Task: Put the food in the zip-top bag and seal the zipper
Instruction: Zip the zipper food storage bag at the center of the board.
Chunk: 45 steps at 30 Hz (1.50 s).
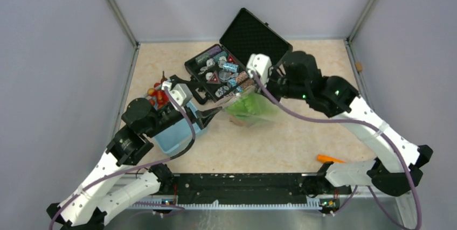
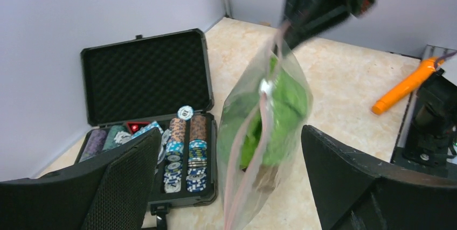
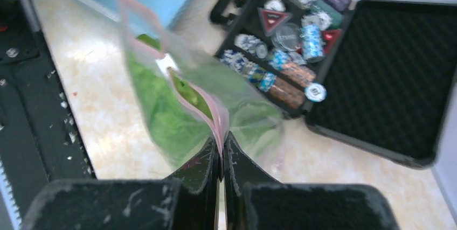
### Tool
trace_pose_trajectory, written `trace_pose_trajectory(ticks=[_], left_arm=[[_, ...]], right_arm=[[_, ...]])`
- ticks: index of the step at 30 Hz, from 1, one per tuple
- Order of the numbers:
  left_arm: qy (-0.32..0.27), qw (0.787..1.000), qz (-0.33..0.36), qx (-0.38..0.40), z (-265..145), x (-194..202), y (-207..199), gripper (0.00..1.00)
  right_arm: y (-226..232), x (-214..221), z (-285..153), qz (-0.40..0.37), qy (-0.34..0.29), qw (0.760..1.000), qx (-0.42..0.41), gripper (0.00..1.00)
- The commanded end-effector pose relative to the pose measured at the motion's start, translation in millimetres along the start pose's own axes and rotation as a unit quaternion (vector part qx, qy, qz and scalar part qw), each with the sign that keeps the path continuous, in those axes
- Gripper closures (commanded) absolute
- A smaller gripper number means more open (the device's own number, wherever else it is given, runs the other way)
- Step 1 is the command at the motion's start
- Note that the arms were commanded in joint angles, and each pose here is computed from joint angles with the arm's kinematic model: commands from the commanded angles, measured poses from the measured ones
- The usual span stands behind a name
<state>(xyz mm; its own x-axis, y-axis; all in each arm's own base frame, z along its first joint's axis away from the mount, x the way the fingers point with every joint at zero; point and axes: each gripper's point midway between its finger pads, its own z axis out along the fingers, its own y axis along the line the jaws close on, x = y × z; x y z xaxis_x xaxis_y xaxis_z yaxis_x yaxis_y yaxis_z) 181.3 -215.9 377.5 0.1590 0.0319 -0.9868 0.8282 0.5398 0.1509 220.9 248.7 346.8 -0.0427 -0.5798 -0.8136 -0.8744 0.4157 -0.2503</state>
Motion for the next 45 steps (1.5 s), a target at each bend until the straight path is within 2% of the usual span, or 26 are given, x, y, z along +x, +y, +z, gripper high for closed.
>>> trace_pose_trajectory(ticks=[1, 3, 4, 5, 6, 8, 10, 11, 13, 15, 17, 18, 20, 21, 22, 25, 26, 27, 30, 32, 37, 42, 45], left_arm=[[-0.030, 0.997, -0.005, -0.077, -16.6, -17.9, 23.1, 0.01], [-0.038, 0.994, -0.009, -0.105, -22.7, -19.7, 31.0, 0.01], [-0.041, 0.992, -0.010, -0.117, -25.6, -21.1, 34.5, 0.01], [-0.042, 0.991, -0.010, -0.124, -27.4, -21.3, 36.7, 0.01], [-0.043, 0.990, -0.010, -0.133, -29.3, -21.2, 39.2, 0.01], [-0.035, 0.989, -0.012, -0.144, -31.4, -17.3, 42.3, 0.01], [-0.028, 0.987, -0.013, -0.160, -35.5, -14.2, 47.3, 0.01], [-0.030, 0.986, -0.013, -0.165, -38.2, -15.4, 48.2, 0.01], [-0.035, 0.984, -0.011, -0.172, -42.8, -17.6, 49.8, 0.01], [-0.040, 0.984, -0.008, -0.173, -46.4, -20.7, 49.5, 0.01], [-0.043, 0.984, -0.006, -0.171, -47.3, -21.5, 48.5, 0.01], [-0.043, 0.984, -0.007, -0.170, -46.7, -20.9, 48.2, 0.01], [-0.047, 0.985, -0.007, -0.165, -42.5, -18.2, 47.0, 0.01], [-0.049, 0.985, -0.007, -0.165, -39.1, -16.4, 47.7, 0.01], [-0.043, 0.986, -0.007, -0.162, -35.8, -12.7, 47.2, 0.01], [-0.021, 0.990, -0.003, -0.136, -27.9, -6.1, 40.5, 0.01], [-0.017, 0.992, 0.002, -0.124, -26.4, -5.8, 37.0, 0.01], [-0.016, 0.993, 0.003, -0.118, -26.6, -7.4, 34.9, 0.01], [-0.027, 0.995, 0.008, -0.094, -28.2, -10.4, 25.8, 0.01], [-0.028, 0.997, 0.019, -0.068, -25.2, -8.7, 17.6, 0.01], [0.036, 0.998, 0.026, -0.047, -6.7, 13.2, 18.1, 0.01], [0.056, 0.995, 0.032, -0.075, 3.0, 24.7, 31.8, 0.01], [0.052, 0.996, 0.028, -0.060, 8.5, 24.6, 27.5, 0.01]], right_arm=[[12.0, -41.1, -4.1, -0.016, -0.130, 0.991, 0.001, 1.00], [32.4, 17.1, 52.1, 0.009, 0.031, 0.996, -0.085, 1.00], [57.8, 46.6, 76.2, 0.014, 0.104, 0.984, -0.145, 1.00], [81.1, 67.2, 91.3, 0.000, 0.152, 0.971, -0.182, 1.00], [95.4, 77.7, 103.9, -0.011, 0.168, 0.967, -0.189, 1.00], [108.0, 71.7, 120.3, -0.003, 0.128, 0.971, -0.204, 1.00], [68.4, 51.4, 115.1, 0.009, 0.112, 0.988, -0.109, 1.00], [49.0, 26.7, 98.2, 0.010, 0.087, 0.993, -0.073, 1.00], [25.7, -43.3, 46.6, 0.001, -0.026, 0.999, -0.028, 1.00], [1.4, -78.6, 0.8, -0.001, -0.112, 0.993, 0.035, 1.00], [-3.6, -52.7, 8.0, 0.022, -0.108, 0.994, 0.020, 1.00], [2.7, -26.0, 27.3, 0.041, -0.081, 0.996, -0.016, 1.00], [6.2, 37.2, 66.1, 0.061, 0.026, 0.998, -0.022, 1.00], [6.8, 52.9, 72.0, 0.068, 0.069, 0.995, -0.023, 1.00], [8.9, 45.6, 64.0, 0.070, 0.064, 0.995, -0.022, 1.00], [9.0, -10.8, 25.9, 0.043, -0.075, 0.996, -0.011, 1.00], [10.0, -14.8, 18.7, 0.031, -0.090, 0.995, -0.012, 1.00], [11.9, -5.8, 18.0, 0.028, -0.078, 0.996, -0.016, 1.00], [14.9, 51.7, 41.6, 0.046, 0.008, 0.999, -0.019, 1.00], [23.2, 65.1, 49.1, 0.050, 0.017, 0.998, -0.033, 1.00], [17.2, 52.9, 39.9, 0.045, -0.029, 0.999, -0.009, 1.00], [9.3, 30.4, 20.9, 0.033, -0.072, 0.997, 0.009, 1.00], [11.8, 14.2, 5.5, 0.010, -0.106, 0.994, 0.002, 1.00]])
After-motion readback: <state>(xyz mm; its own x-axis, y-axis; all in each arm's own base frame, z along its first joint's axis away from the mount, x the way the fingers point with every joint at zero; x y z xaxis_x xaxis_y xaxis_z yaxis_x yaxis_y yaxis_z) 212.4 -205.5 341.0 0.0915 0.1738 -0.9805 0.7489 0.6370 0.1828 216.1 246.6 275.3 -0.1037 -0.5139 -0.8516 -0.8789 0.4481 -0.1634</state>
